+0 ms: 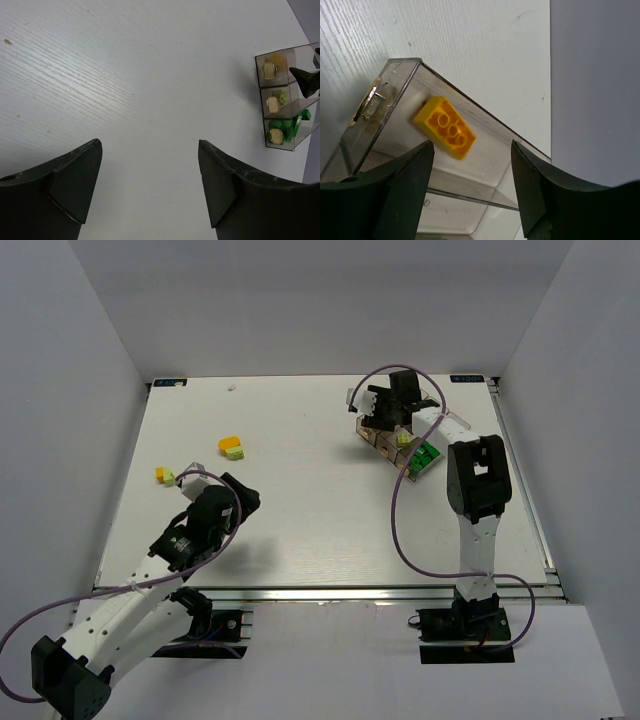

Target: Sort the legos into containers by color

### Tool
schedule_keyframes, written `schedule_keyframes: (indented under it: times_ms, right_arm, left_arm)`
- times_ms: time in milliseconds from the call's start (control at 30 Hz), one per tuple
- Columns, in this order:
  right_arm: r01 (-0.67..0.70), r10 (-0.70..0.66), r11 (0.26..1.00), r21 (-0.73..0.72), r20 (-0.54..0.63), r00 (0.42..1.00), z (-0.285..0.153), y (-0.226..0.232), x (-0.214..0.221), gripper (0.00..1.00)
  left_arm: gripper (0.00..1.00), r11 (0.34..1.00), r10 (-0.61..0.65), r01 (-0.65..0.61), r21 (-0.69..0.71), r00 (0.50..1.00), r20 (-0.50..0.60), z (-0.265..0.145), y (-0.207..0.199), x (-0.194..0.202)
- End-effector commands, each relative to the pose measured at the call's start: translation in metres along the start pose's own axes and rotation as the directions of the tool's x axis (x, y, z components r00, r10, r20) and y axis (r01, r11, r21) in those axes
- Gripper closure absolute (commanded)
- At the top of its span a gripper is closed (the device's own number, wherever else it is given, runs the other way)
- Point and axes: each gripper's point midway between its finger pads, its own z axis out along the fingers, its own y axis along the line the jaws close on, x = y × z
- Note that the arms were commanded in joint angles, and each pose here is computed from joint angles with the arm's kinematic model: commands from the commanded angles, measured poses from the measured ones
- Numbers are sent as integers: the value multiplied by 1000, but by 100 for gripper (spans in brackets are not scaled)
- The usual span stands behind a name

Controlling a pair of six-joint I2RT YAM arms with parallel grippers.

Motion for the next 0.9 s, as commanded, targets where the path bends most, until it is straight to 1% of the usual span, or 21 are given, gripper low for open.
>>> schedule_keyframes:
  times_ms: [0, 200, 300, 333, 367, 433, 467, 500, 567, 600, 633, 667, 700, 733, 767, 800, 833, 867]
  right_arm:
    - [7, -8, 999, 52, 24, 1000, -12, -18, -4, 32]
    - [-37, 33, 996, 76, 49, 998, -28, -30, -6, 31]
    - [-78, 70, 992, 95, 83, 994, -44, -38, -14, 31]
    - [-118, 109, 989, 90, 97, 989, -48, -36, -15, 31]
    - [-143, 129, 983, 112, 118, 985, -61, -44, -22, 28]
    - [-195, 174, 975, 103, 182, 968, -74, -46, -34, 11]
    - [-260, 240, 963, 74, 205, 949, -79, -37, -36, 11]
    - [-278, 250, 957, 84, 250, 936, -96, -42, -49, 11]
    - [-333, 313, 943, 10, 316, 895, -113, -23, -65, 11]
    - [-360, 349, 933, -26, 321, 880, -117, -13, -67, 11]
    - [-371, 382, 923, -100, 351, 855, -122, 0, -77, 11]
    - [-382, 412, 911, -155, 354, 839, -127, 12, -83, 11]
    - [-411, 461, 887, -211, 345, 818, -130, 21, -87, 11]
    - [-428, 518, 849, -310, 326, 791, -135, 41, -93, 11]
    - [-440, 550, 824, -357, 317, 773, -140, 49, -97, 11]
    - [-449, 579, 798, -403, 305, 756, -144, 60, -100, 11]
    - [-448, 610, 766, -461, 299, 734, -149, 73, -106, 16]
    - [-449, 623, 755, -478, 309, 719, -157, 75, -110, 24]
  left_arm:
    - [13, 1000, -1, 1, 12, 1000, 5, 0, -3, -2]
    - [13, 1000, 6, -6, 13, 1000, 0, 3, -5, -1]
    - [10, 1000, 20, -20, 6, 1000, -5, 8, -8, 0]
    - [10, 1000, 22, -22, 7, 1000, -4, 9, -10, -1]
    - [10, 999, 31, -31, 6, 999, -7, 10, -12, -1]
    - [7, 998, 55, -55, -12, 998, -11, 15, -15, -4]
    - [7, 998, 62, -63, -19, 998, -16, 17, -16, -5]
    - [6, 997, 75, -75, -29, 997, -16, 20, -15, -9]
    - [6, 995, 91, -93, -40, 995, -48, 27, -18, -10]
    - [6, 994, 100, -101, -47, 994, -39, 31, -20, -20]
    - [6, 991, 116, -119, -64, 992, -55, 34, -18, -22]
    - [6, 985, 137, -146, -91, 986, -98, 44, -14, -16]
    - [6, 978, 166, -178, -112, 980, -111, 50, -9, -21]
    - [6, 973, 181, -195, -120, 976, -119, 54, -14, -27]
    - [6, 958, 215, -240, -159, 963, -162, 66, -4, -24]
    - [6, 950, 231, -261, -171, 956, -180, 72, -2, -25]
    - [6, 947, 243, -274, -170, 953, -179, 77, -8, -32]
    - [6, 931, 264, -308, -197, 939, -219, 90, 1, -30]
